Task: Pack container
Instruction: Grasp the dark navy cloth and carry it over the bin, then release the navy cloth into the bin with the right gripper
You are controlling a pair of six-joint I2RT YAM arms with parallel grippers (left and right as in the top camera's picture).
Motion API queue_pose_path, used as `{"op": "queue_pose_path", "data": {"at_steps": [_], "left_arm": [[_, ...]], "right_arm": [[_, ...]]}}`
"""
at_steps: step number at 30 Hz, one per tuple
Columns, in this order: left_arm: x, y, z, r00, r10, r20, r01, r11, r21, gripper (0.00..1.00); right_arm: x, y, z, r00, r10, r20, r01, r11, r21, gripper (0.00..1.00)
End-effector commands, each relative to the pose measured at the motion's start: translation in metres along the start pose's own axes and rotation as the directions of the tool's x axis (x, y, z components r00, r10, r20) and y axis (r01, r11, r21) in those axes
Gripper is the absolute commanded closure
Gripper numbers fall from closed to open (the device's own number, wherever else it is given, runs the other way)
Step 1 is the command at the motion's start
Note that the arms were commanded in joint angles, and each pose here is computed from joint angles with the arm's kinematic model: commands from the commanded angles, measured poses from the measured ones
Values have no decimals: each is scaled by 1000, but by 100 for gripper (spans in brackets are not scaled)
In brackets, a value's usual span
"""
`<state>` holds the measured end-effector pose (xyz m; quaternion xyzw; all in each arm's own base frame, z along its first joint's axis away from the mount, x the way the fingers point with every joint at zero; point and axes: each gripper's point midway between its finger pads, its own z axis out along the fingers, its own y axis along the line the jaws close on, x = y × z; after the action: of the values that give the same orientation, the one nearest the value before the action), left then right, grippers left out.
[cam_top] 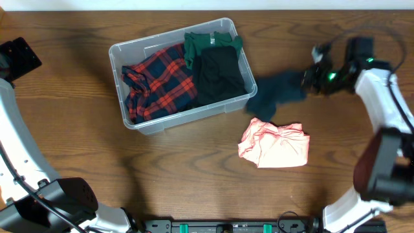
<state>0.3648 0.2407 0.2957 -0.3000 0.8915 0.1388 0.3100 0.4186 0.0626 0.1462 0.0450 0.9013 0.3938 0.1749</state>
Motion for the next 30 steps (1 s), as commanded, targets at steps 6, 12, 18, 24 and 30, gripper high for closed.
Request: {"op": "queue_pose_path", "data": {"at_steps": [6,12,18,24,30], "left_arm": [[1,2,3,1000,-10,-5,10,1000,-11,2],[1,2,3,1000,-10,-5,10,1000,-11,2],[1,2,3,1000,-10,-5,10,1000,-11,2],[1,2,3,1000,-10,-5,10,1000,-11,2],[1,2,3,1000,-10,-5,10,1000,-11,2]], "right_arm": [[-40,193,-73,892,-343,293,419,871,-257,99],[-36,255,-16,855,-412,315,508,788,-348,99],[-7,271,106,899,-385,207,437,808,-395,99],[22,234,212,914,-386,124,405,844,-351,99],[33,161,250,953,-304,5,301,941,-157,78]]}}
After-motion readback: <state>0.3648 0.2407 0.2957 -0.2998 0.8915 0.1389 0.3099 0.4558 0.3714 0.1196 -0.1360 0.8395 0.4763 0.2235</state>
